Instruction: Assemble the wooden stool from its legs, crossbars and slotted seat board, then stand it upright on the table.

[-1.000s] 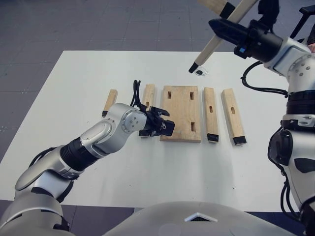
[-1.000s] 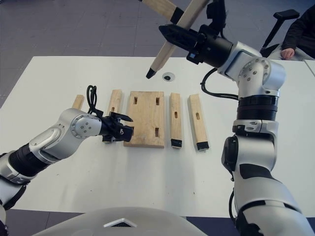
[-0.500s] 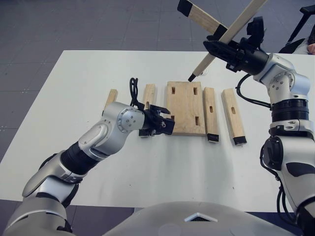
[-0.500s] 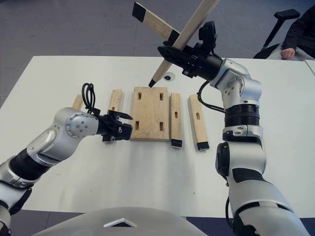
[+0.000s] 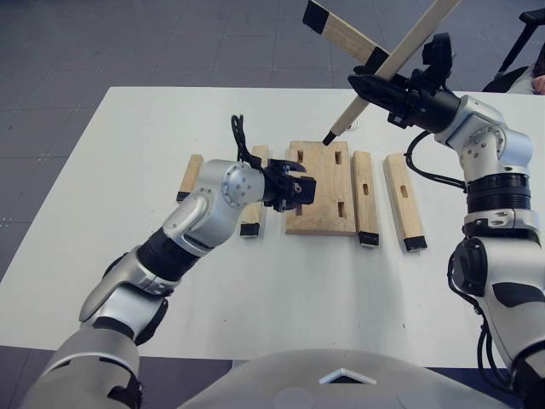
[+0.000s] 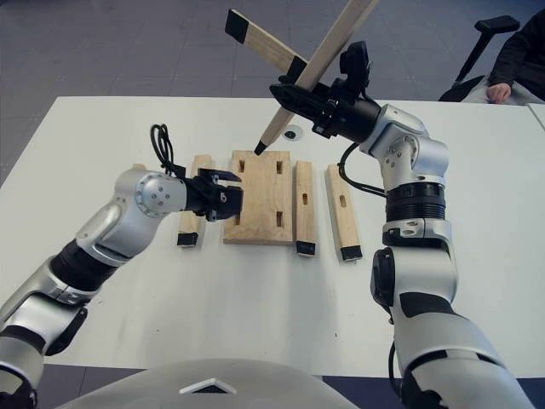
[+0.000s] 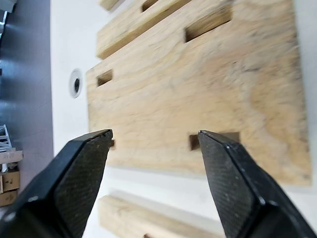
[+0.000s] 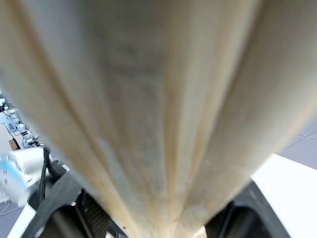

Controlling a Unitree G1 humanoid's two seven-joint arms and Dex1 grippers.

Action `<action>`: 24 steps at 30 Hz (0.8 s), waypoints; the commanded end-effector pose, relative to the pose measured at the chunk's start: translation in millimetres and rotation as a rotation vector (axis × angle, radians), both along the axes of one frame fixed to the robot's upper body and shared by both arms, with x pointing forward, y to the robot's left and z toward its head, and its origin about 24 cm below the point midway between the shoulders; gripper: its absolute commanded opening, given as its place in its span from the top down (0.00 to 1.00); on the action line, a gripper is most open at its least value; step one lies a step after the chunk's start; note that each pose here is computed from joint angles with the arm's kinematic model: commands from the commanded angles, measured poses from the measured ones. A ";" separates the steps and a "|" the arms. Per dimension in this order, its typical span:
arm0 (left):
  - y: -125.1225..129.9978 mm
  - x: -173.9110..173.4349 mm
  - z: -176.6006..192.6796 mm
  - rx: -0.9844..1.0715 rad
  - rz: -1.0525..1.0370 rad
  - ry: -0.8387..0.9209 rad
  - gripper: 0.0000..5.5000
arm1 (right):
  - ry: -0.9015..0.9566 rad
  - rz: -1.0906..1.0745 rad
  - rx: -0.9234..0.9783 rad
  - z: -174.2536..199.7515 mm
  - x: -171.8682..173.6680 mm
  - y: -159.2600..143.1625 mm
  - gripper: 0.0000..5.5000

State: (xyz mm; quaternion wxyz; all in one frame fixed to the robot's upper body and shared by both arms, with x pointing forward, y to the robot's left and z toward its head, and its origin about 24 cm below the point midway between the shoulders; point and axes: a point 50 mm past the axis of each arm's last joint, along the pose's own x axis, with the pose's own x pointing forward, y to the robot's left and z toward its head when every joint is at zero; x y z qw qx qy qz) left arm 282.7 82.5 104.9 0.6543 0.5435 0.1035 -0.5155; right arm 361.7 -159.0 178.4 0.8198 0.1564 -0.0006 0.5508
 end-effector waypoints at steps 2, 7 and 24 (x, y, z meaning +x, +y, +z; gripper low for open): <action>1.7 1.1 -24.0 0.072 -0.009 -0.008 0.41 | -0.022 -0.010 0.024 9.8 1.9 0.2 0.62; 3.7 2.0 -34.9 0.125 -0.034 -0.030 0.41 | -0.021 -0.016 0.046 11.6 1.7 0.2 0.62; 28.2 -51.6 -8.2 0.235 -0.284 0.062 0.41 | -0.062 0.092 -0.102 -18.1 -6.9 -7.8 0.62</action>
